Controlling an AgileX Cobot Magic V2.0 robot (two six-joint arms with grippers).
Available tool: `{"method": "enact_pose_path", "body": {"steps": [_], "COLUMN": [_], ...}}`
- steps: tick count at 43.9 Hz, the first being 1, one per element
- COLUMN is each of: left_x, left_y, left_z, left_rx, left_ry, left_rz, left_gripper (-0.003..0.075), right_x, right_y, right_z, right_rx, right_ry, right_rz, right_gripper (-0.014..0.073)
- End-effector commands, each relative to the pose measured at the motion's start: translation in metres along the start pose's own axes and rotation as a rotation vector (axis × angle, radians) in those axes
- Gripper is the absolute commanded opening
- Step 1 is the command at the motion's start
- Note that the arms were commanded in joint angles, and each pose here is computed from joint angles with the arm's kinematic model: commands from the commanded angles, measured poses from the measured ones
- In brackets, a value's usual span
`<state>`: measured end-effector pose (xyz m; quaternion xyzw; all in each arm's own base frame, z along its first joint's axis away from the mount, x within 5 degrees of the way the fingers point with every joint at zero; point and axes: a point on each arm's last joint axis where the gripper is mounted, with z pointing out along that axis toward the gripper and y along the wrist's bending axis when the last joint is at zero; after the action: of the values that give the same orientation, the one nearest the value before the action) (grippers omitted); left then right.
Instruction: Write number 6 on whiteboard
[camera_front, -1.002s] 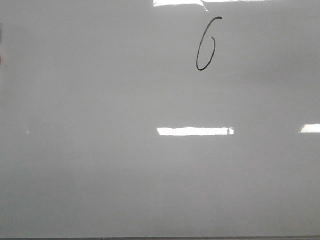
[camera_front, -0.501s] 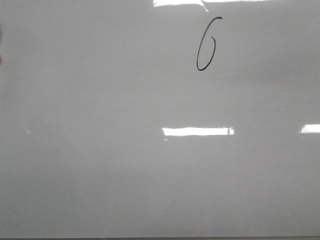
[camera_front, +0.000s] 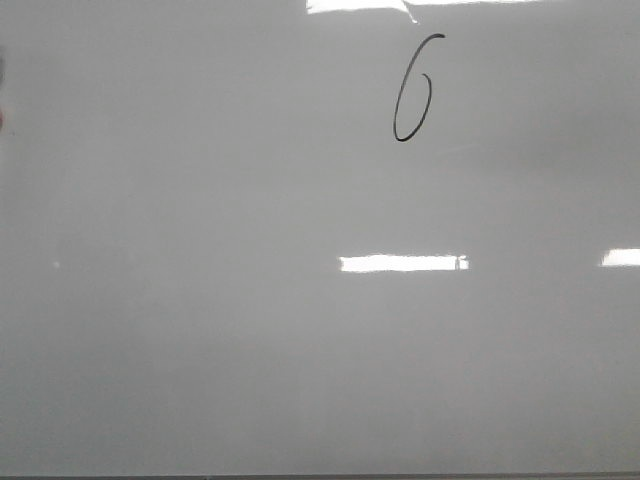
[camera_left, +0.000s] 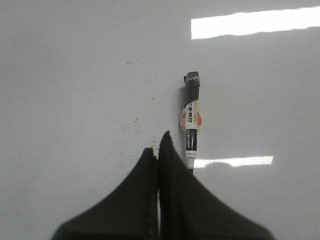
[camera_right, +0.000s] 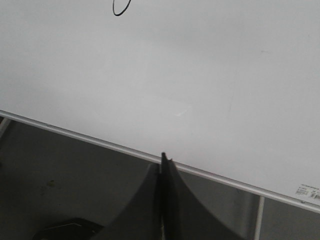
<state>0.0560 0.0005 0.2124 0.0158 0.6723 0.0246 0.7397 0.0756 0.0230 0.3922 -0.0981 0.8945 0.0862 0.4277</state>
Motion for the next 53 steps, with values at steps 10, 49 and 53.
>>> {"method": "enact_pose_path", "body": {"steps": [10,49,53], "left_x": [-0.008,-0.008,-0.008], "left_y": [0.000,0.000,0.000], "left_z": [-0.002,-0.002,-0.002], "left_rx": [0.005,0.005,0.005], "left_ry": [-0.102,-0.100,-0.100], "left_rz": [-0.014,-0.014,-0.014], "left_gripper": [-0.0020,-0.0020,-0.0020], "right_x": [0.045,0.155,0.155], "right_y": [-0.014,-0.030,-0.030], "right_z": [-0.001,0.088,0.088], "right_rx": [0.190,0.260,0.260], "right_ry": [-0.589,-0.856,-0.857], "right_rz": [0.043,0.042,0.042], "right_gripper": [-0.0066,-0.0066,-0.0066]}}
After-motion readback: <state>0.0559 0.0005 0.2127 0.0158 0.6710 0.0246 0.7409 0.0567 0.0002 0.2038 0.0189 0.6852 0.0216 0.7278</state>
